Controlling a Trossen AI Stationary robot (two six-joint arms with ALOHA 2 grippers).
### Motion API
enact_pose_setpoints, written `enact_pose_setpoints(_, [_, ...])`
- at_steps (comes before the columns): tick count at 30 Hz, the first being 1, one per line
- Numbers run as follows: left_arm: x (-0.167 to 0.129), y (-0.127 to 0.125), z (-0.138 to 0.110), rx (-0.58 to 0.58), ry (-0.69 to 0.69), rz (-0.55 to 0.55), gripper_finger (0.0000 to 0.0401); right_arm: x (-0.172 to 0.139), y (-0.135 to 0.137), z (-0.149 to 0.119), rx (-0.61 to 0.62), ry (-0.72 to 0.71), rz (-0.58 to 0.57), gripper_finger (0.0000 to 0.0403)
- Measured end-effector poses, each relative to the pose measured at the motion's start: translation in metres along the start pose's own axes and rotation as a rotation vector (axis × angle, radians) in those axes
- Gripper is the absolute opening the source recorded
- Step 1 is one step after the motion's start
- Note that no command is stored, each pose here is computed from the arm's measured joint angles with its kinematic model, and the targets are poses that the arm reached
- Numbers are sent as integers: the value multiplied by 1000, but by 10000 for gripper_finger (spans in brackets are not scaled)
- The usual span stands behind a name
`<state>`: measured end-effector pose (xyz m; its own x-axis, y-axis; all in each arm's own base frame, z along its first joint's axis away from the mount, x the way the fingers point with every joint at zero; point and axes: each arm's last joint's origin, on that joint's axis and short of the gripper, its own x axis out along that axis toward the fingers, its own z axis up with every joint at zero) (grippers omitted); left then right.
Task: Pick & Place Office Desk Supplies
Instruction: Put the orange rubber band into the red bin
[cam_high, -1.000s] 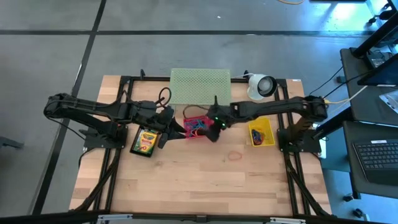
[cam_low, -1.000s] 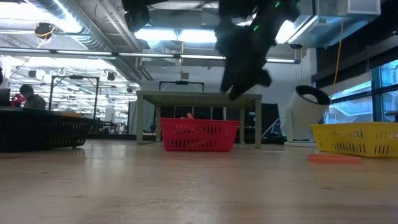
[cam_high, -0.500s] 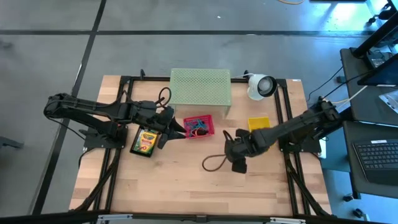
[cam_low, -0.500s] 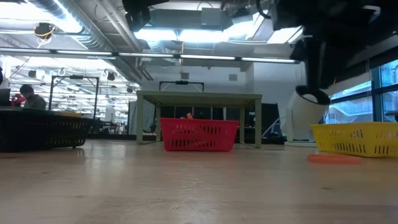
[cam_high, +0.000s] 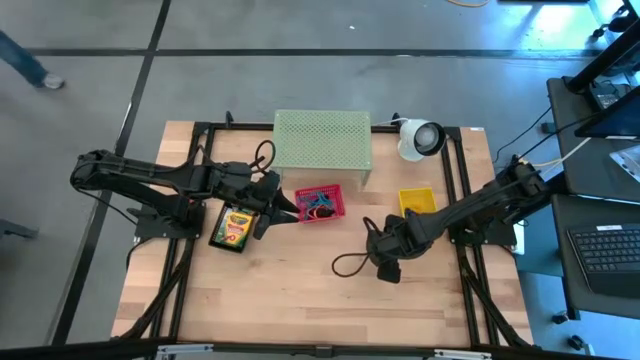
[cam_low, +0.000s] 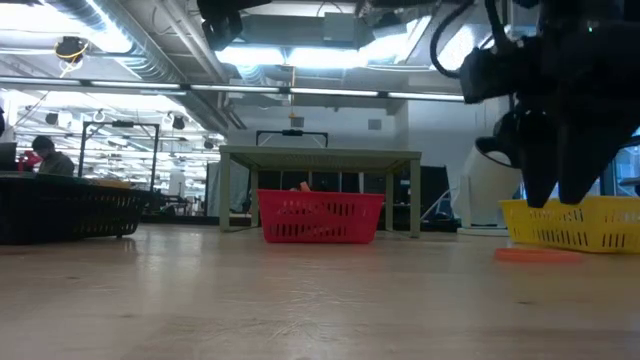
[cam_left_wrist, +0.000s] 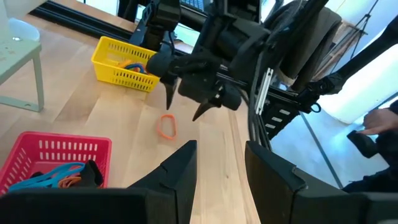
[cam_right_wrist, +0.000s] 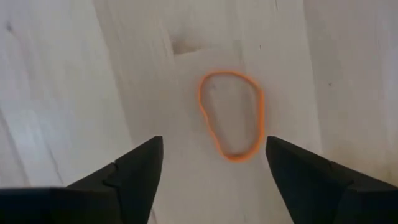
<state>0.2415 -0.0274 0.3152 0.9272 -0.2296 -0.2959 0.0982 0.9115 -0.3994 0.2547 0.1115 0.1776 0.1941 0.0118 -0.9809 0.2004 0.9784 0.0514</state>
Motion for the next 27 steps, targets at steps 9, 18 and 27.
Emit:
enact_pose_setpoints(9, [0, 0, 0, -2, 1, -2, 129, 23, -5, -7, -3, -3, -64, 292])
enact_pose_setpoints(18, [0, 0, 0, -17, 1, -2, 129, 40, -10, -15, 27, 2, -60, 283])
enact_pose_setpoints(27, [0, 0, 0, -36, -1, -1, 129, 50, -14, -21, 64, -14, -46, 230])
